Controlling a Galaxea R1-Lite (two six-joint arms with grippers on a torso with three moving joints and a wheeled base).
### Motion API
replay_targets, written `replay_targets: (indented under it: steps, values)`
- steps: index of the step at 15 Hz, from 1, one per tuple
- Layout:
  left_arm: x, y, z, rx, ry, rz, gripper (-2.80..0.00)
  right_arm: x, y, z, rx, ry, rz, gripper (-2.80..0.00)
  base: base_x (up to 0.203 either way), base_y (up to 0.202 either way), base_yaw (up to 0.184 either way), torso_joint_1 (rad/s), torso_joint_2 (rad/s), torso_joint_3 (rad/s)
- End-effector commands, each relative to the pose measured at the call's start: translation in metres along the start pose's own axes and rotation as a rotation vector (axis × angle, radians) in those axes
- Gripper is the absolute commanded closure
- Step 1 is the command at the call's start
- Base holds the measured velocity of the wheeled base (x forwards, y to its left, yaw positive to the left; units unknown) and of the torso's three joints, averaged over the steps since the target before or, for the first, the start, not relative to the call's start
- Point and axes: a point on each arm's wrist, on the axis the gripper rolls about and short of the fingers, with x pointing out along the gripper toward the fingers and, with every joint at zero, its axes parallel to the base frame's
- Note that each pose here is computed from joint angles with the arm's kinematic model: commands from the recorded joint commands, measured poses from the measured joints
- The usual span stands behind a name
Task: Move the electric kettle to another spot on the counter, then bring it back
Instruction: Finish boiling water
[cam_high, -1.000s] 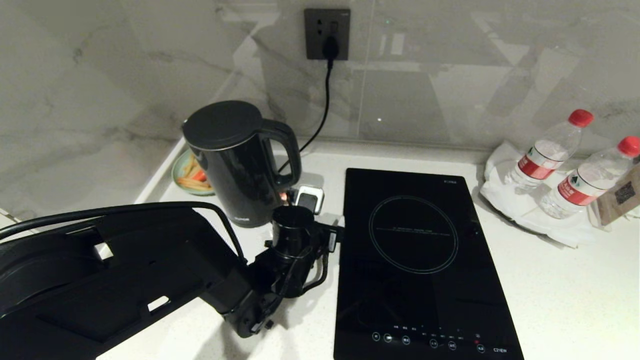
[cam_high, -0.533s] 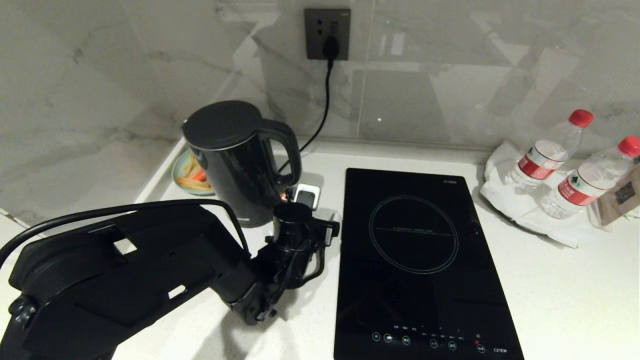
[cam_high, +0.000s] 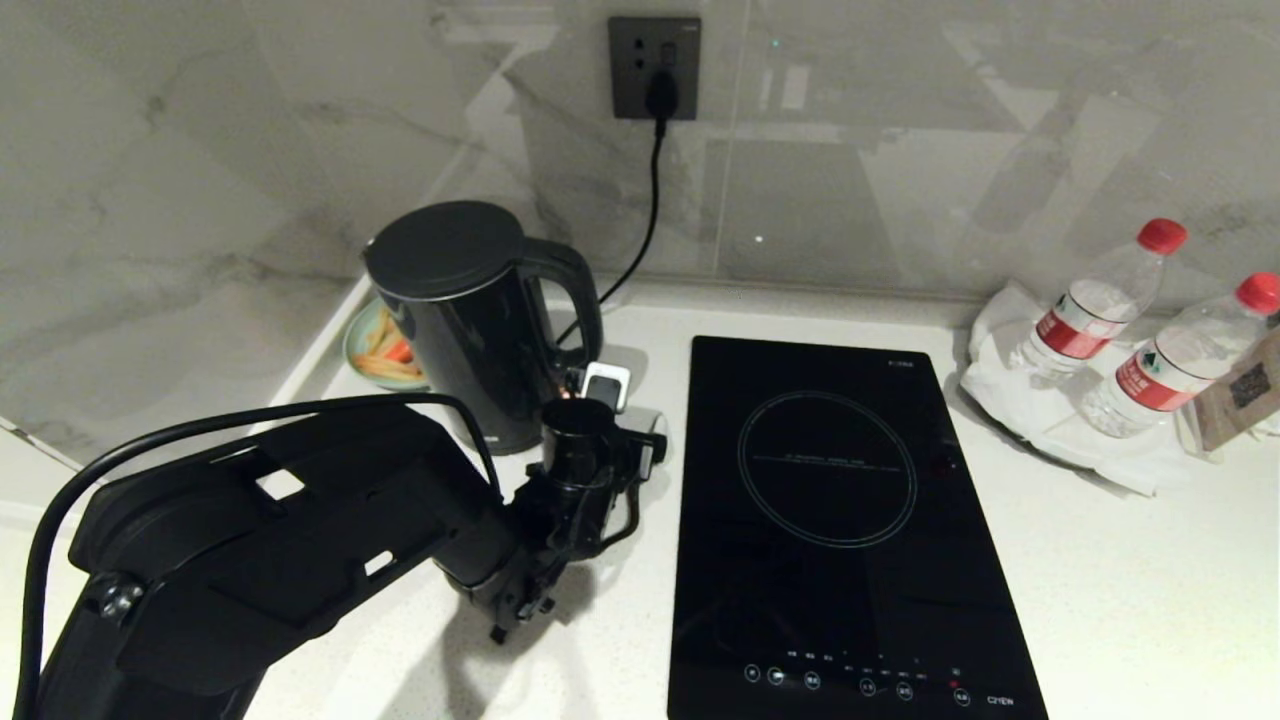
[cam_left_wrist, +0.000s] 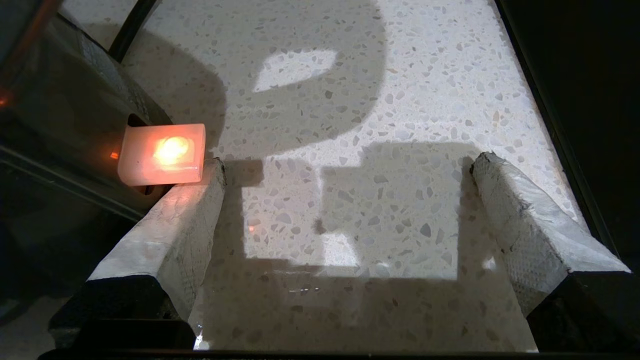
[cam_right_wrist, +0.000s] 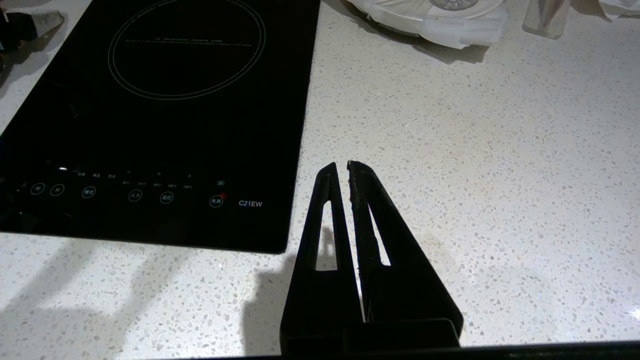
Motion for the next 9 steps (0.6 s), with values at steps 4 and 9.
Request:
replay_targets:
  steps: [4, 9]
  values:
    - [0.002, 0.003, 0.007, -0.011, -0.023, 0.012, -2.8, 0.0, 0.0, 0.0, 0.0, 0.0, 0.001, 0.0, 0.0, 0.0, 0.0, 0.0, 0.0, 0.0]
    - [0.0, 0.003, 0.017, -0.022, -0.046, 0.01, -2.8, 0.0, 0.0, 0.0, 0.0, 0.0, 0.001, 0.0, 0.0, 0.0, 0.0, 0.0, 0.0, 0.0]
